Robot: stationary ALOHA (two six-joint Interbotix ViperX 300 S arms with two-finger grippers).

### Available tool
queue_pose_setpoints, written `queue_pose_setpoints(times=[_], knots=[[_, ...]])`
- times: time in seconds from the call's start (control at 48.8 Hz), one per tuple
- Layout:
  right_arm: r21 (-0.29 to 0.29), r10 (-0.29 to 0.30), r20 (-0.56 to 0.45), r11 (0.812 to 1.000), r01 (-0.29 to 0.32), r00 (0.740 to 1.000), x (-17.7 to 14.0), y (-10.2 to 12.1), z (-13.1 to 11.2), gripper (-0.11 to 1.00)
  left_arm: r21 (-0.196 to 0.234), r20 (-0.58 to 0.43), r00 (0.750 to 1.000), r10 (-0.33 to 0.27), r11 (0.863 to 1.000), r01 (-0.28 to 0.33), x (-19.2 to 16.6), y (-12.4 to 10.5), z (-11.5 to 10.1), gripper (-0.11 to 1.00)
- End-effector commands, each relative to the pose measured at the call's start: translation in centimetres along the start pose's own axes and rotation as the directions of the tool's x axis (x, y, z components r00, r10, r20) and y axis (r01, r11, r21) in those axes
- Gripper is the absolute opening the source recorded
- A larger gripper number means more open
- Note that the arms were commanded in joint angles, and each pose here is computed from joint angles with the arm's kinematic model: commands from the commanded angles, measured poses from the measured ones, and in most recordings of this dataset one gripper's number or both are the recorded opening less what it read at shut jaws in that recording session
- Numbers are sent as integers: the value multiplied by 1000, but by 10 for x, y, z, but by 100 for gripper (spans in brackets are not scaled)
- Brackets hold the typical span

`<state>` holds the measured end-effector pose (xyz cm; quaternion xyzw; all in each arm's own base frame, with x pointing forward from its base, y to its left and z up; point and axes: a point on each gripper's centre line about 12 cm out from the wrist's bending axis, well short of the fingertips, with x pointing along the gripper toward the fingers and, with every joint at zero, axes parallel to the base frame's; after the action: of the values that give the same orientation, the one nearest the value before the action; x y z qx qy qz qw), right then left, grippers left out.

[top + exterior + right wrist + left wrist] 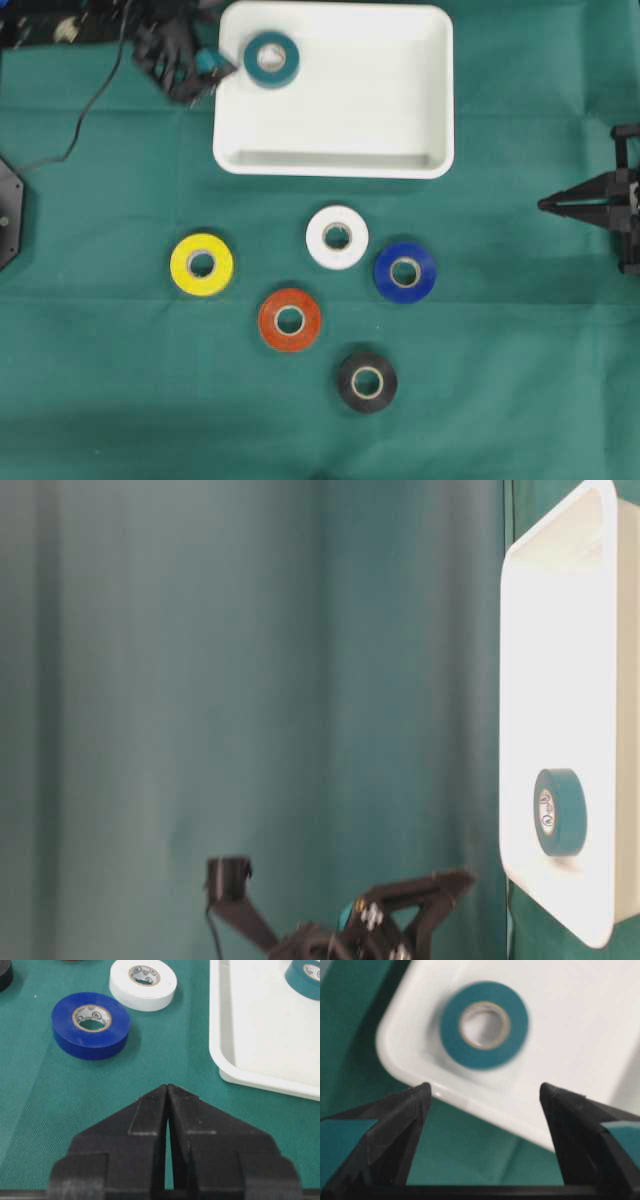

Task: Put the tape into the white case with the left arm.
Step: 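Release the teal roll and retract the left gripper leftward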

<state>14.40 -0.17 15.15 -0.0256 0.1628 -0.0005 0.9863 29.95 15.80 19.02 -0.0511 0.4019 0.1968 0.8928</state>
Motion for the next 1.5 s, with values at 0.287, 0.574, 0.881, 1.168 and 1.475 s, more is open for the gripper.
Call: queue_pose_setpoints(times=[0.287,0.574,0.881,1.168,1.475], knots=[[-1,-2,18,1000,2,1000,0,0,5,-9,87,70,994,-84,993,78,-47,-39,-25,87],[-2,0,17,1000,0,1000,0,0,5,-9,107,104,989,-106,990,95,-68,-46,-44,87],[-2,0,17,1000,0,1000,0,0,5,-9,150,92,985,-149,980,134,-69,-61,-48,86],[-2,0,17,1000,0,1000,1,0,5,-9,268,47,964,-263,933,241,-76,-101,-61,86],[-2,0,15,1000,0,1000,0,0,4,-9,357,-41,942,-334,875,326,-85,-129,-81,86]])
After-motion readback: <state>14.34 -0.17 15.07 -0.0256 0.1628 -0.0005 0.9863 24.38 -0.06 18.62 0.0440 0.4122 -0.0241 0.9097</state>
